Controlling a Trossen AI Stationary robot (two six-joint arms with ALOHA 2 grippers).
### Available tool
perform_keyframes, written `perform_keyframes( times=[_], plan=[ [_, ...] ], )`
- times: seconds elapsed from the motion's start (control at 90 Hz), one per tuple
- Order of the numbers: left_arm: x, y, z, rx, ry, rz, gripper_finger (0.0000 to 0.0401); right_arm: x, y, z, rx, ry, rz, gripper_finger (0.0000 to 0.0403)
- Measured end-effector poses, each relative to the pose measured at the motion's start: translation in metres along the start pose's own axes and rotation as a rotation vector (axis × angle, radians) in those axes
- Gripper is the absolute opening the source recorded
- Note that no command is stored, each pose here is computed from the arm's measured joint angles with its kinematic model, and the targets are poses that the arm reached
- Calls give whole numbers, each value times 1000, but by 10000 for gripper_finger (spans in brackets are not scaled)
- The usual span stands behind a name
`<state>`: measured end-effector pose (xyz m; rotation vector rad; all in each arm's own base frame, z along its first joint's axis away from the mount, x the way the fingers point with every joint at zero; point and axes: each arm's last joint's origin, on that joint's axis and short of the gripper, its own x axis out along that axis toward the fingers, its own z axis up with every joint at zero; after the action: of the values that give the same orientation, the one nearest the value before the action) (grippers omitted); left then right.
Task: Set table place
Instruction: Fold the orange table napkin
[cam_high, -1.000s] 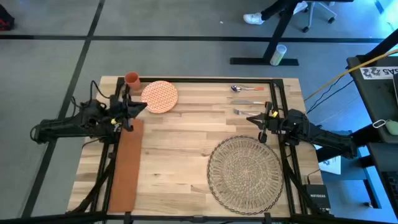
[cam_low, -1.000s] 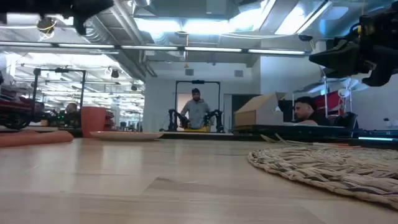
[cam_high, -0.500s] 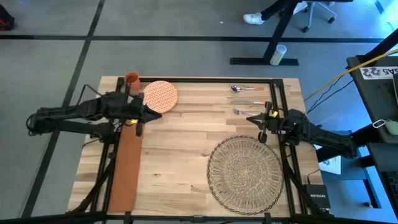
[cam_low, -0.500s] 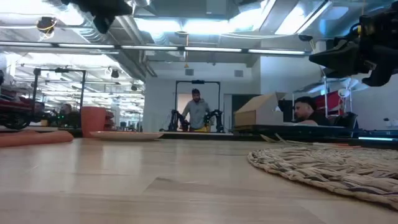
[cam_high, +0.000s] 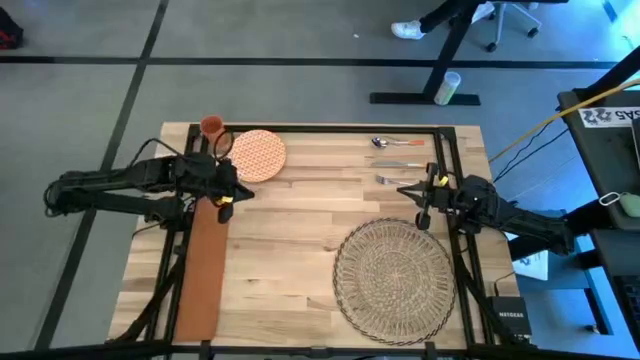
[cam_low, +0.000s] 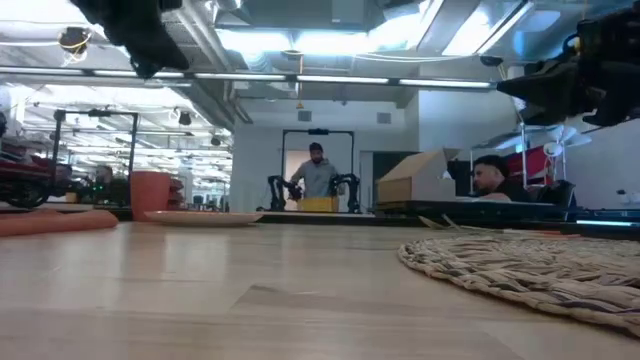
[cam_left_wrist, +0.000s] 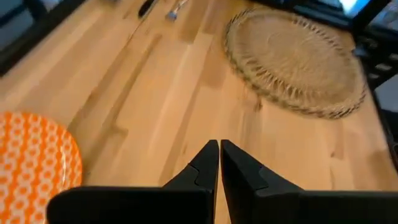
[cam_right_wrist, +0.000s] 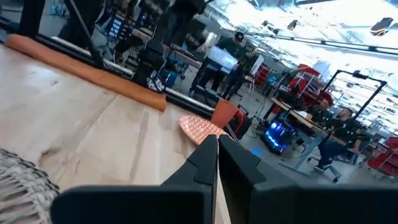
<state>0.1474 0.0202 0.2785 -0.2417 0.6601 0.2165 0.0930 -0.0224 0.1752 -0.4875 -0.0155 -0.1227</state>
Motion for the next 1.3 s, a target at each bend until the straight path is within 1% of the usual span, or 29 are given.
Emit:
perform_keyframes(
  times=[0.189,0.344,0.456,0.522,0.678,0.767,0.9,1.133,1.3],
  plan=[
    [13,1,-7,-19,128,37,0,0,-3,6,11,-63,-29,1],
    [22,4,-20,-31,325,85,0,-1,-6,13,4,-133,-61,1],
    [26,6,-31,-58,482,131,0,-1,-6,15,0,-166,-34,1],
    [29,7,-36,-77,540,162,0,-1,-6,15,-1,-170,-23,1],
    [39,6,-41,-95,619,227,0,-1,-5,14,2,-158,-16,1],
    [44,6,-45,-94,690,257,0,1,-3,11,11,-136,19,1],
    [54,8,-50,-124,773,350,0,5,-2,8,22,-90,47,1],
    [66,10,-61,-173,963,477,0,9,-12,25,-7,-74,54,1],
    [82,9,-68,-164,1040,511,0,12,-17,32,-23,-20,81,1]
  ],
)
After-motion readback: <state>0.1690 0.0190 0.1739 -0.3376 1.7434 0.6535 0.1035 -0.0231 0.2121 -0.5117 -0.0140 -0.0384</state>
